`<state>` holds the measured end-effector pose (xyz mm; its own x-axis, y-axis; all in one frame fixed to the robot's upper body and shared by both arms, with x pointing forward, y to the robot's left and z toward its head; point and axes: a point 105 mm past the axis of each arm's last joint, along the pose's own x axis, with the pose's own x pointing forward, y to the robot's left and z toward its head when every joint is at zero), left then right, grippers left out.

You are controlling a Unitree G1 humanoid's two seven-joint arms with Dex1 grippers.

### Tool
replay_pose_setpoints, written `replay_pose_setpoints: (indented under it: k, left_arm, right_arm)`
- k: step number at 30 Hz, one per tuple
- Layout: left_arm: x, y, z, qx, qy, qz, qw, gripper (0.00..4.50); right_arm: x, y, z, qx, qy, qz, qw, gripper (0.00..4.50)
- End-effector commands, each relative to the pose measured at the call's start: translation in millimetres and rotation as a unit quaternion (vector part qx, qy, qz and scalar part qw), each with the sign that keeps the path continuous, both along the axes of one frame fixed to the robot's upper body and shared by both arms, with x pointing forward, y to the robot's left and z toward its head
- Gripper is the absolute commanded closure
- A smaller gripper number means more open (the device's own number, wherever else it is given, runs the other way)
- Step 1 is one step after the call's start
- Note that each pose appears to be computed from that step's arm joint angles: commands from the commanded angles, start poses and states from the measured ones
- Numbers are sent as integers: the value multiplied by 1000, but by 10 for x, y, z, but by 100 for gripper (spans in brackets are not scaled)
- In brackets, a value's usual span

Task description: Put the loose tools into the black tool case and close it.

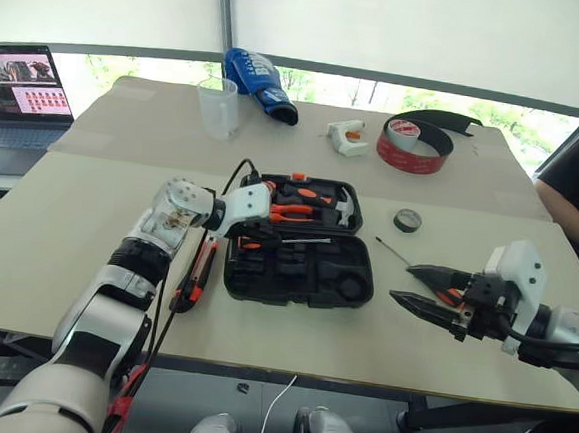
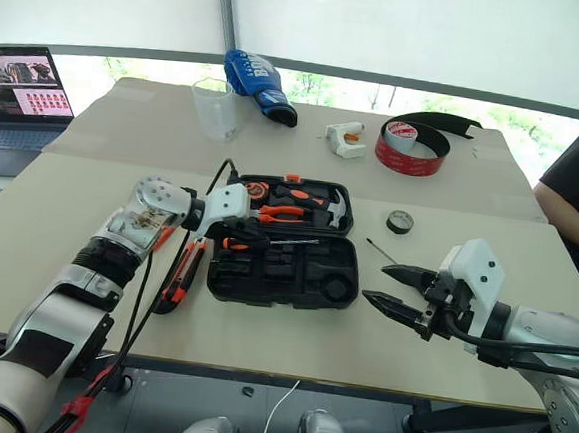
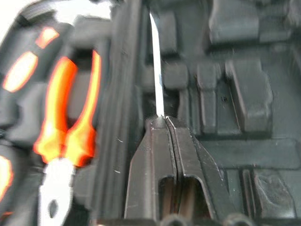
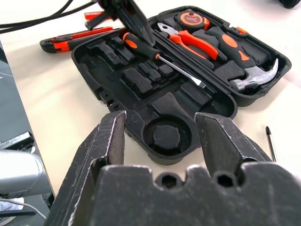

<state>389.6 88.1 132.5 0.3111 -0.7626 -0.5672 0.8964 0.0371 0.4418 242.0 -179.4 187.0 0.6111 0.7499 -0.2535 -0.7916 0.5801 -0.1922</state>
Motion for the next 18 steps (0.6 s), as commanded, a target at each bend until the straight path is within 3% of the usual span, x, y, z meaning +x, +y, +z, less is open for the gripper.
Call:
replay_pose_setpoints:
  k: [1,5,18]
  left_arm:
    - [11,6,-226,48,-13,2,999,444]
    - [105,27,-179,37,-27,26,999,444]
    - [-52,101,663,-142,48,17,989,444]
  right_arm:
    - [-3,45,80,2,-23,3,1000,120]
    - [-12,47,76,3,-22,0,1000,120]
    - [-14,-48,45,1,-17,-20,1000,120]
